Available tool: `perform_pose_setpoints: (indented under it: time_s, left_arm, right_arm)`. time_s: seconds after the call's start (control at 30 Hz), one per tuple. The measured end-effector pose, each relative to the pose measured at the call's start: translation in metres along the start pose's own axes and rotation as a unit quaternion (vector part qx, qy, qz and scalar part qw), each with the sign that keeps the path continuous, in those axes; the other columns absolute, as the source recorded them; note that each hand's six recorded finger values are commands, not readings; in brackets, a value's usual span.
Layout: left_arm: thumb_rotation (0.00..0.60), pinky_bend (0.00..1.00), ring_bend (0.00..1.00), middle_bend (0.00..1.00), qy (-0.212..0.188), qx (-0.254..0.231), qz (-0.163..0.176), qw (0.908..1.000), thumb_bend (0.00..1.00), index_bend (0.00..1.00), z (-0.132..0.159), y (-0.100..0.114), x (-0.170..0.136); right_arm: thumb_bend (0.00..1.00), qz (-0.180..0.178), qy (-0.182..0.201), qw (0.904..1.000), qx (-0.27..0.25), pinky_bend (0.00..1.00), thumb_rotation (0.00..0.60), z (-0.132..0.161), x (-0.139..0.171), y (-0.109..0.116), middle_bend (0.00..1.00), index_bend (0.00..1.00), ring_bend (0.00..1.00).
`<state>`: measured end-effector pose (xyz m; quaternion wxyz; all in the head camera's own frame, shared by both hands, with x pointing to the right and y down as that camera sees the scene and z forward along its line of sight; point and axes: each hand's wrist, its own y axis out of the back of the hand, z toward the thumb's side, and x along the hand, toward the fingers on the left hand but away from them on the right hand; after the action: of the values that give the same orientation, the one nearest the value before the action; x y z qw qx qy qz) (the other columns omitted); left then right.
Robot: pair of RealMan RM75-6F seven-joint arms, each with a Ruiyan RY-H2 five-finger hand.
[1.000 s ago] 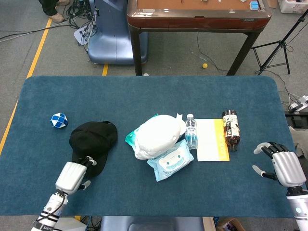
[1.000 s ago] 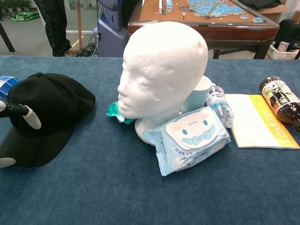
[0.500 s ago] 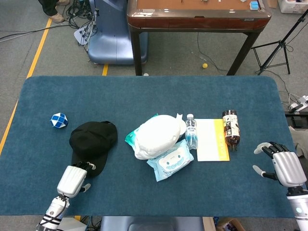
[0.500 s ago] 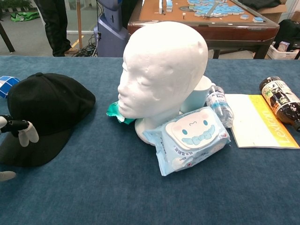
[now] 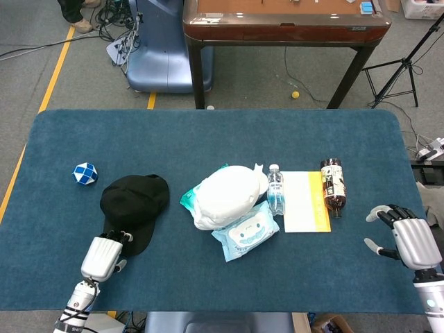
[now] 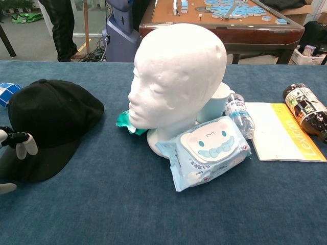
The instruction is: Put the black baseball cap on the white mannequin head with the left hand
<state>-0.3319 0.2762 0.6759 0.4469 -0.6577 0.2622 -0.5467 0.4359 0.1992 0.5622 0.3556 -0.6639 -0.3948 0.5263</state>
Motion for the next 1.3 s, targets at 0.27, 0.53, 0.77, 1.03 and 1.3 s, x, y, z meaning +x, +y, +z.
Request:
perform_pose_setpoints:
  time_s: [0.27,0.53,0.77,1.03,1.3]
  left_arm:
    - [0.600,0.56,0.37,0.47,0.007,0.007,0.000,1.0000,0.02,0.40,-0.005,-0.006,0.001]
    - [0.600,0.56,0.37,0.48,0.011,0.012,0.001,0.9999,0.02,0.41,-0.007,-0.010,0.002]
    - [0.600,0.56,0.38,0.50,0.014,0.027,0.022,0.9993,0.02,0.42,-0.009,-0.011,0.004]
    - [0.600,0.56,0.39,0.51,0.020,0.019,0.034,0.9991,0.02,0.43,-0.010,-0.019,0.005]
    - [0.600,0.56,0.40,0.52,0.035,0.001,0.051,0.9981,0.02,0.45,-0.013,-0.021,0.007]
  right_arm:
    - [0.17,0.000,0.000,1.0000,0.001,0.30,0.600,0.000,0.000,0.000,0.38,0.45,0.28]
    - [0.17,-0.001,0.000,1.0000,0.001,0.30,0.600,0.001,0.000,0.000,0.38,0.45,0.28]
    - [0.17,-0.001,0.000,1.0000,0.000,0.30,0.600,0.001,0.000,0.000,0.38,0.45,0.28]
    - [0.17,-0.002,0.000,1.0000,0.000,0.30,0.600,0.000,0.001,0.001,0.38,0.45,0.28]
    - [0.17,-0.001,0.000,1.0000,0.000,0.30,0.600,0.000,0.001,0.000,0.38,0.45,0.28]
